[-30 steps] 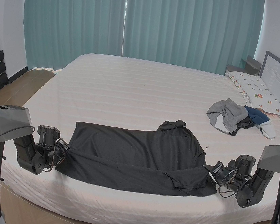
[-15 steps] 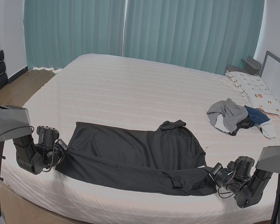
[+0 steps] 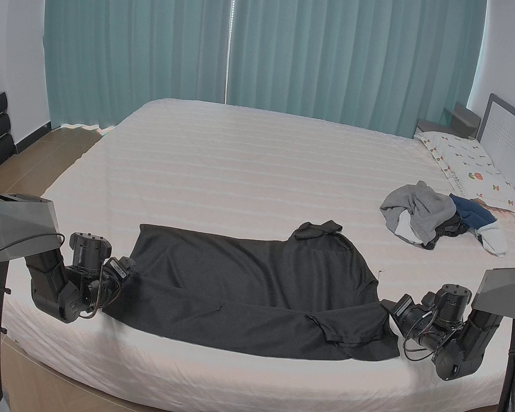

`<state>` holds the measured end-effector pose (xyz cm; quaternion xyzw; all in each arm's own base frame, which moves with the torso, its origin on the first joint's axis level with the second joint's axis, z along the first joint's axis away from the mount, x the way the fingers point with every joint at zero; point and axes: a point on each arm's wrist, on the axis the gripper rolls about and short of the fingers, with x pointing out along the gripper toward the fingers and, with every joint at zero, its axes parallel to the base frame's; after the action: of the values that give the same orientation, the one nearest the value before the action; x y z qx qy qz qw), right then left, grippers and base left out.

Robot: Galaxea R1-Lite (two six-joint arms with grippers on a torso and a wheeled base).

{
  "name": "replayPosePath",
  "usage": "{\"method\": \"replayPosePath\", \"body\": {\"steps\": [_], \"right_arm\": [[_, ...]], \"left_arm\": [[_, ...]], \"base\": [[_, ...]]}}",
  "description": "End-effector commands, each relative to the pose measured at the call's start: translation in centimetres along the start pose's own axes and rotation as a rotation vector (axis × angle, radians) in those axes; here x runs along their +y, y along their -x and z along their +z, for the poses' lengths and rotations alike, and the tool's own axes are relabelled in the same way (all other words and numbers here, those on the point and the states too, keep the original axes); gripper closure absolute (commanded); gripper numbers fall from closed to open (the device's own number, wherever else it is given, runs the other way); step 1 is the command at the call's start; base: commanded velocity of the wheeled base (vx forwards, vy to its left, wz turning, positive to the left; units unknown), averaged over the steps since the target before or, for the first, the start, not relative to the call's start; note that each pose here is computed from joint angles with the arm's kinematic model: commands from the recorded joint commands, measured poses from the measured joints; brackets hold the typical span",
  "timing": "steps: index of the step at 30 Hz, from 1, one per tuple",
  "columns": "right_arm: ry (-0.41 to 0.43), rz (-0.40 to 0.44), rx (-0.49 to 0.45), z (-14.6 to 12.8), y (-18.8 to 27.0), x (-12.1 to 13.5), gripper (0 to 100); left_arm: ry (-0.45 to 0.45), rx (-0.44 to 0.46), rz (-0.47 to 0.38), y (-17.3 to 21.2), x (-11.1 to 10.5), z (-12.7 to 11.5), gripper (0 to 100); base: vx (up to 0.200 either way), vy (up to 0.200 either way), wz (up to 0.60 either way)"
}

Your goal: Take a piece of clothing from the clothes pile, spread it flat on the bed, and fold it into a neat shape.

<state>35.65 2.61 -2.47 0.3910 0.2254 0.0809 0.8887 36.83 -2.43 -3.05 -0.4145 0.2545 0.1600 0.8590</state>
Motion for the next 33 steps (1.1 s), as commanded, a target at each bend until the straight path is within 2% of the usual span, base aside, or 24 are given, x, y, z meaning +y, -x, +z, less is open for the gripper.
{"method": "replayPosePath", "body": {"steps": [1,7,8,11,12,15,21,33], "right_arm": [[0.000,-0.007,0.005,-0.1,0.0,-0.2,100],[-0.002,-0.014,0.023,-0.6,-0.1,-0.3,100],[-0.002,-0.017,0.027,-0.7,-0.1,-0.4,0],[-0.002,-0.019,0.032,-0.8,0.0,-0.4,0],[-0.001,-0.009,0.016,-0.4,0.1,-0.2,0],[-0.006,-0.008,-0.009,0.4,0.5,-0.2,0],[-0.060,-0.006,-0.045,1.6,1.4,0.0,0],[-0.079,-0.013,-0.028,1.1,1.3,-0.1,0]], "left_arm": [[0.001,-0.002,0.000,0.0,0.0,0.1,0],[-0.006,-0.003,-0.001,0.1,0.0,0.1,0],[-0.012,-0.004,0.000,0.1,0.0,0.1,0],[-0.011,-0.011,-0.010,0.2,0.0,0.1,0],[-0.004,-0.032,-0.044,0.9,-0.4,0.6,0],[0.013,-0.048,-0.071,1.6,-0.8,1.3,0],[0.038,-0.056,-0.069,1.7,-0.6,1.7,0],[0.042,-0.049,-0.086,1.6,-0.8,1.9,0]], "base": [[0.000,0.000,0.00],[0.000,0.000,0.00],[0.000,0.000,0.00],[0.000,0.000,0.00],[0.000,0.000,0.00],[0.000,0.000,0.00],[0.000,0.000,0.00],[0.200,0.000,0.00]]}}
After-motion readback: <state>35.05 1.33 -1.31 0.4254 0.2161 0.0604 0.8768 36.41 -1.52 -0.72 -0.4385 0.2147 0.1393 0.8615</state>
